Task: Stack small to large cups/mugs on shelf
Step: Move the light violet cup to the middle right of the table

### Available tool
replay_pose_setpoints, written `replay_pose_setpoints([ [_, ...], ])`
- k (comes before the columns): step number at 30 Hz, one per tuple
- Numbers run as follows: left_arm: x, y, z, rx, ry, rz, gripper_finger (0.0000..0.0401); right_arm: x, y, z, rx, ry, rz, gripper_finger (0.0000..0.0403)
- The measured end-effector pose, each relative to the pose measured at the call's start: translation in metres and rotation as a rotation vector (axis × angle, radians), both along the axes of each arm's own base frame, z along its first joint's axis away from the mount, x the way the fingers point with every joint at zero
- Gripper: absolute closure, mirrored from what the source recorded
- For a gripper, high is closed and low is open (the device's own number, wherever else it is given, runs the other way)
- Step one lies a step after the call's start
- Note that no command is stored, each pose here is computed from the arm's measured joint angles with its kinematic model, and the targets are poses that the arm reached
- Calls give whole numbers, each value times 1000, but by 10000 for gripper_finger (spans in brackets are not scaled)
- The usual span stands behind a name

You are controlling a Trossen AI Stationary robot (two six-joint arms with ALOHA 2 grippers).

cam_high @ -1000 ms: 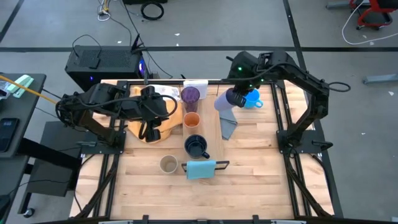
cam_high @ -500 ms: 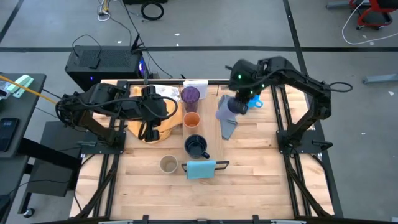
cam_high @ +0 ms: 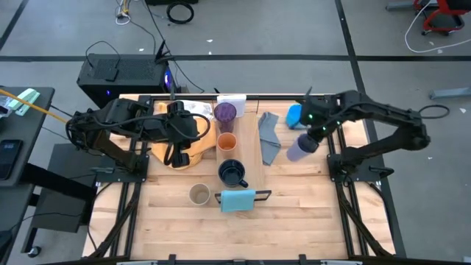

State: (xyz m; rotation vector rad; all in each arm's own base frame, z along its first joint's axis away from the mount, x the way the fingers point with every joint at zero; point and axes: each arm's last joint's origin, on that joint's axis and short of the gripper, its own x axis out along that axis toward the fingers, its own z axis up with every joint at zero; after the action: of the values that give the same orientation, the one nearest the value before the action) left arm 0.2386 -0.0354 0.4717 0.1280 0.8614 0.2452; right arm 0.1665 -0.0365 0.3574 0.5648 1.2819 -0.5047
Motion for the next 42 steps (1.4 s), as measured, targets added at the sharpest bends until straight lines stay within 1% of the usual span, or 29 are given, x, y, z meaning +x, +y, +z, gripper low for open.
replay_pose_setpoints([
  [3, 0, 0, 0, -1, -5, 0, 308, -10, 9, -15, 23, 33, -30, 403],
  [6, 0, 0, 0, -1, -5, 0, 308, -14, 16, -36, 46, 76, -42, 403],
  [10, 0, 0, 0, -5, -7, 5, 307, -9, 24, -57, 84, 56, -36, 403],
  [13, 0, 0, 0, -18, -12, 19, 307, -3, 28, -65, 92, 28, -28, 403],
  [16, 0, 0, 0, -22, -14, 25, 309, -1, 30, -73, 98, 31, -26, 403],
  [22, 0, 0, 0, -30, -15, 33, 314, -1, 30, -76, 98, 34, -29, 403],
  [25, 0, 0, 0, -30, -9, 36, 311, 1, 30, -77, 92, 46, -11, 403],
  [35, 0, 0, 0, -37, -13, 44, 308, 12, 28, -88, 34, 121, 32, 403],
  [39, 0, 0, 0, -38, -13, 45, 313, 10, 27, -87, 0, 128, 36, 403],
  [42, 0, 0, 0, -38, -13, 45, 316, 7, 25, -87, 1, 152, 32, 403],
])
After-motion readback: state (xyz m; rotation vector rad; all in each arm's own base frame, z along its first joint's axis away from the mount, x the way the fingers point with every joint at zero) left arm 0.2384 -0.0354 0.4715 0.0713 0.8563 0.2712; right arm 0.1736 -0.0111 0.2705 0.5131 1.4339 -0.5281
